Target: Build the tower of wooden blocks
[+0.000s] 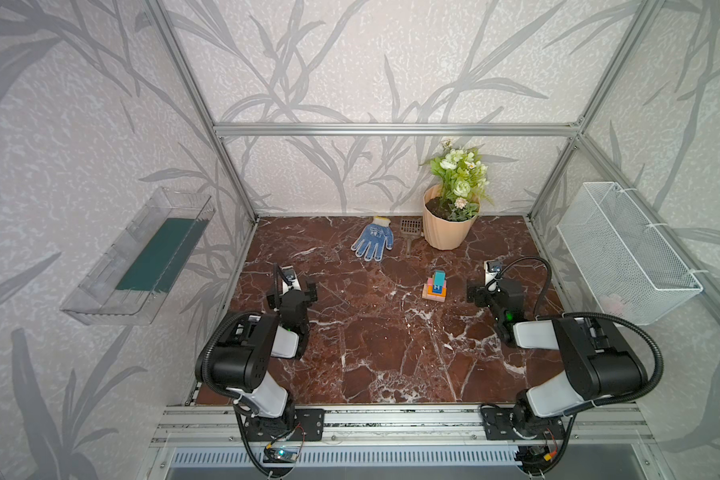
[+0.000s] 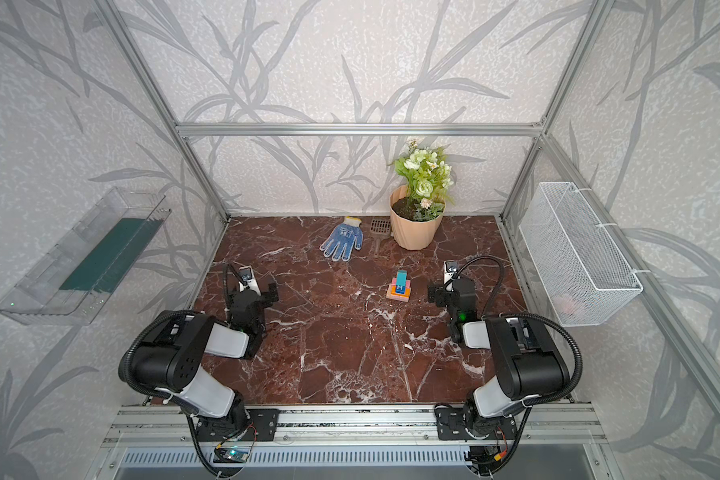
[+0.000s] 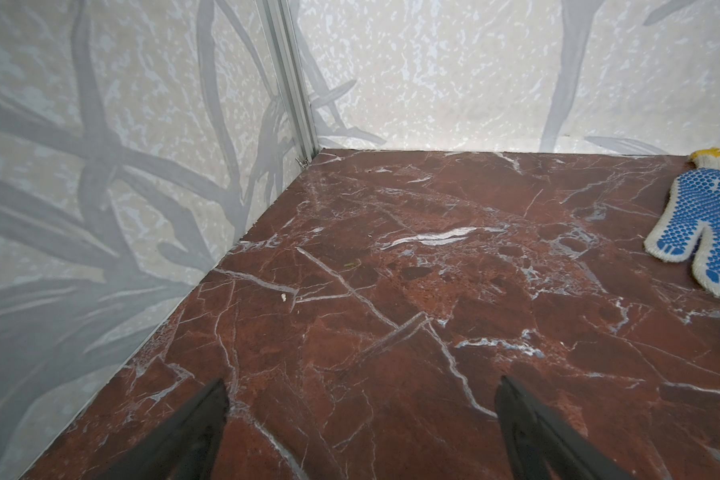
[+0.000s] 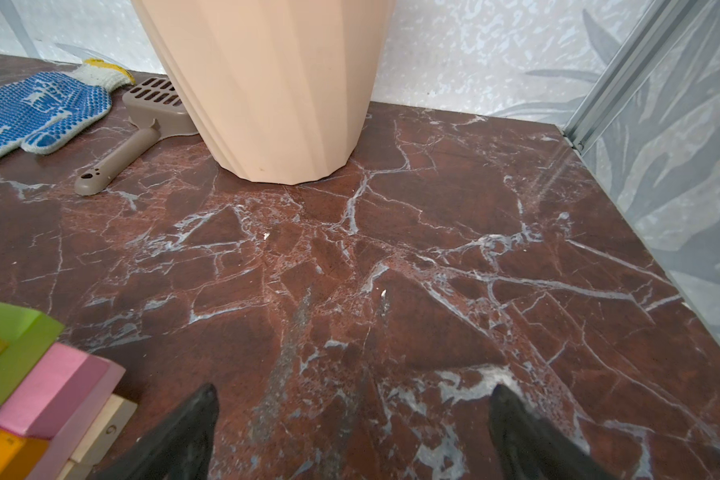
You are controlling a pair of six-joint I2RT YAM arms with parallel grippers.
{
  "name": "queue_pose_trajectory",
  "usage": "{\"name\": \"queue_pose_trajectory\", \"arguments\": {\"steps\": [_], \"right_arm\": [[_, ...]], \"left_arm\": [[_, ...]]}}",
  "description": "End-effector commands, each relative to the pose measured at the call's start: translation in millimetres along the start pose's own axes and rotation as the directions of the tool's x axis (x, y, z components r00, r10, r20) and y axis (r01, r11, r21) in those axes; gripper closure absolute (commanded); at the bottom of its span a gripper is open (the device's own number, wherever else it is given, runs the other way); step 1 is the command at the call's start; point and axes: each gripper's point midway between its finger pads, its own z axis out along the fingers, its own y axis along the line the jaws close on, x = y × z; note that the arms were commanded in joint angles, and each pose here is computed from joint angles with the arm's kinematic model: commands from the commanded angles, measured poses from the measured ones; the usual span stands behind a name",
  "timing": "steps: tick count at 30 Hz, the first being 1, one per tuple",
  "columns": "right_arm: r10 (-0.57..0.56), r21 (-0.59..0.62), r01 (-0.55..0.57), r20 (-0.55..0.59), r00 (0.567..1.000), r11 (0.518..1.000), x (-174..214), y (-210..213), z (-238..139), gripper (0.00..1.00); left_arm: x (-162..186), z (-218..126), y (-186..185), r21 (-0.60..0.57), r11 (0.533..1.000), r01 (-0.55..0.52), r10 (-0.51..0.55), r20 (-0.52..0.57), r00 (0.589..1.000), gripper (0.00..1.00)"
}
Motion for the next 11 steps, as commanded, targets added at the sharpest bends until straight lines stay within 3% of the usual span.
{"name": "queue_pose_trajectory", "arguments": {"steps": [1, 11], "right_arm": [[-0.008, -0.008, 0.009, 0.032, 0.999, 1.0, -12.9, 1.1, -0.7, 0.01], [-0.01, -0.01, 0.01, 0.03, 0.999, 1.0, -13.4, 1.7, -0.1, 0.01]], "left_arm": [[-11.4, 3.2, 0.1, -0.003, 1.0, 0.008, -0.008, 0.028, 1.0, 0.01], [-11.5, 3.4, 0.6, -0.005, 1.0, 0.01, -0.01, 0.028, 1.0, 0.01]]}}
